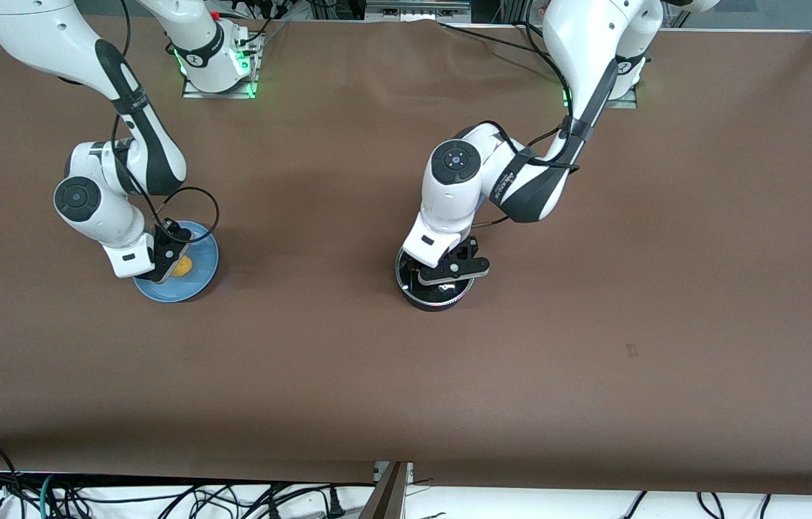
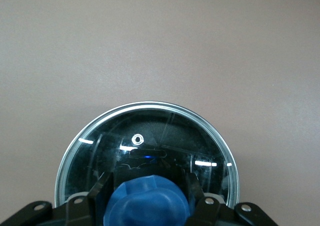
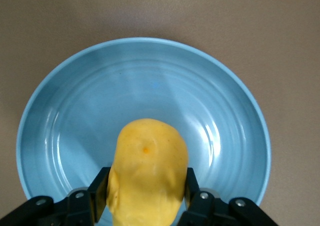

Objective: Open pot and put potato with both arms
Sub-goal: 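Lower the right gripper onto the yellow potato and grasp it, then lift the lid with the left gripper while the right gripper lifts the potato, then carry the potato over the pot while the left gripper lowers the lid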

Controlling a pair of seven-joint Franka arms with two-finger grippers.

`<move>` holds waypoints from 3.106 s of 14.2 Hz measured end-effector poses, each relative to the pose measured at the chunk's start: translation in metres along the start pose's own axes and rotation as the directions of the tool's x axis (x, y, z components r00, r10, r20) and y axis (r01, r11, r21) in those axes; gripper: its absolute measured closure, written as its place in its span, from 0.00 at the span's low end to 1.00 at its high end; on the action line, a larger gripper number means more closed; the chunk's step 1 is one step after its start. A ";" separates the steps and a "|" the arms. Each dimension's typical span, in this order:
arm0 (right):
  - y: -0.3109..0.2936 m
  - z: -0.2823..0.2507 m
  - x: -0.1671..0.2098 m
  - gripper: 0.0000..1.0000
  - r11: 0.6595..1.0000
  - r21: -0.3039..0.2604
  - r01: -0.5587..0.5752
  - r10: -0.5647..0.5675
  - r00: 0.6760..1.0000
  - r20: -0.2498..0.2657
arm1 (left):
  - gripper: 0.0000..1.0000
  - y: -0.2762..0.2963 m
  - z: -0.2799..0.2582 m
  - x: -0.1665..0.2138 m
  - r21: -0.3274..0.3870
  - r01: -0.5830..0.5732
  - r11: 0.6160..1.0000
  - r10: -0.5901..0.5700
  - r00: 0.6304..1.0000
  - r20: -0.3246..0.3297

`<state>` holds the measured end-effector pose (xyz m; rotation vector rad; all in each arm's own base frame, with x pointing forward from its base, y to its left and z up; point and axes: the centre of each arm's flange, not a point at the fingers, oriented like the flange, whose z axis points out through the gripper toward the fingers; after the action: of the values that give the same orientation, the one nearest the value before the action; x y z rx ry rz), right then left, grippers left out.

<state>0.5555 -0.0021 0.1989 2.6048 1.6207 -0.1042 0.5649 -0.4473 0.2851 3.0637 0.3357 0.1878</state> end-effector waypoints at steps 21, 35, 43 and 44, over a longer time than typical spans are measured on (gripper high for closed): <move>0.031 -0.069 0.043 0.37 0.990 0.037 -0.138 0.138 0.990 0.027 | 0.36 -0.034 -0.049 0.045 0.013 0.008 1.000 -0.008 1.000 -0.021; -0.100 -0.204 0.285 0.37 0.612 0.218 -0.760 0.785 0.618 -0.046 | 0.36 -0.230 -0.133 0.170 -0.002 -0.132 0.991 0.131 0.987 0.088; -0.161 -0.195 0.396 0.37 0.272 0.374 -0.887 0.957 0.289 -0.013 | 0.36 -0.414 -0.126 0.224 -0.004 -0.227 0.974 0.226 0.967 0.118; -0.170 -0.189 0.406 0.37 0.243 0.394 -0.886 0.965 0.260 -0.011 | 0.36 -0.426 -0.125 0.225 -0.003 -0.220 0.975 0.219 0.968 0.120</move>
<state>0.5856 0.4538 0.3443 3.4289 -0.3297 0.0686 0.6769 0.0225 0.4070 3.0986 -0.0097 0.0110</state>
